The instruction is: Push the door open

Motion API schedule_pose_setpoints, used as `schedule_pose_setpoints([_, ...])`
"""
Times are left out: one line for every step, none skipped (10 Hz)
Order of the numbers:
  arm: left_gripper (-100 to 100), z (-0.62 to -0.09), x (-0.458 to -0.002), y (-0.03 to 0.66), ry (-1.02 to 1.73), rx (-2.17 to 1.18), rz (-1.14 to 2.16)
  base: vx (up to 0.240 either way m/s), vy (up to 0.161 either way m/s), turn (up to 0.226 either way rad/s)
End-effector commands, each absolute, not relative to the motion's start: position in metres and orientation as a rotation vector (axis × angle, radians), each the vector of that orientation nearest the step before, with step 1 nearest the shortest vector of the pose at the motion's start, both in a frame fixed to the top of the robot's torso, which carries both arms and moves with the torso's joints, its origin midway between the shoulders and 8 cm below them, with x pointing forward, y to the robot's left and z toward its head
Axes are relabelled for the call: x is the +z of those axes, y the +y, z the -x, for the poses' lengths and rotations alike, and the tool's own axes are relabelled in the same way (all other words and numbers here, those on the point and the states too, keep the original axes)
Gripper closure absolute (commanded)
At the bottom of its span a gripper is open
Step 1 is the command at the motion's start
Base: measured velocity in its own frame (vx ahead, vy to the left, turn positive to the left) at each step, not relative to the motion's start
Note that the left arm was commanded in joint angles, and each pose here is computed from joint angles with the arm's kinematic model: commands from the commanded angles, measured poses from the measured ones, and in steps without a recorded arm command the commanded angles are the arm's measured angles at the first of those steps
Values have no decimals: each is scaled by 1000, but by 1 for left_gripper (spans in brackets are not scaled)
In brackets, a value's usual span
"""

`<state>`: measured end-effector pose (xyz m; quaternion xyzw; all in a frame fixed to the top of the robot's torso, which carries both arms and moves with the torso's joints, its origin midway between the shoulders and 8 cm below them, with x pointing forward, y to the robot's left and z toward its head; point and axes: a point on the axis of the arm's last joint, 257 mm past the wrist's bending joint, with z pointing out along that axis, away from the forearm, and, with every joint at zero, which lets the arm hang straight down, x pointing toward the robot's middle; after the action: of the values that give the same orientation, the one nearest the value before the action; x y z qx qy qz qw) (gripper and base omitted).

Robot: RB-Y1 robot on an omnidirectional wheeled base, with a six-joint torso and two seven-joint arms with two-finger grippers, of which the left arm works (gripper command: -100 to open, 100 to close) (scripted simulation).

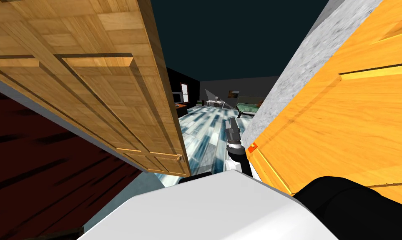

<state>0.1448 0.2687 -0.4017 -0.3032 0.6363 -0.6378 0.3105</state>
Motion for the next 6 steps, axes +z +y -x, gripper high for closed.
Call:
schedule_pose_setpoints([-100, -149, -404, 272, 1685, -1669, 815, 155, -116, -40])
schedule_pose_setpoints([-100, -150, -405, 274, 1687, -1662, 823, 121, -146, -32])
schedule_pose_setpoints([-100, -151, -405, 278, 1687, -1656, 832, 123, -149, -7])
schedule_pose_setpoints([-100, -150, -403, 283, 1682, -1653, 839, 139, -131, 22])
schedule_pose_setpoints([-100, -147, -397, 290, 1668, -1662, 838, 122, -141, 3])
schedule_pose_setpoints([-100, -144, -393, 292, 1659, -1671, 833, 76, -100, 13])
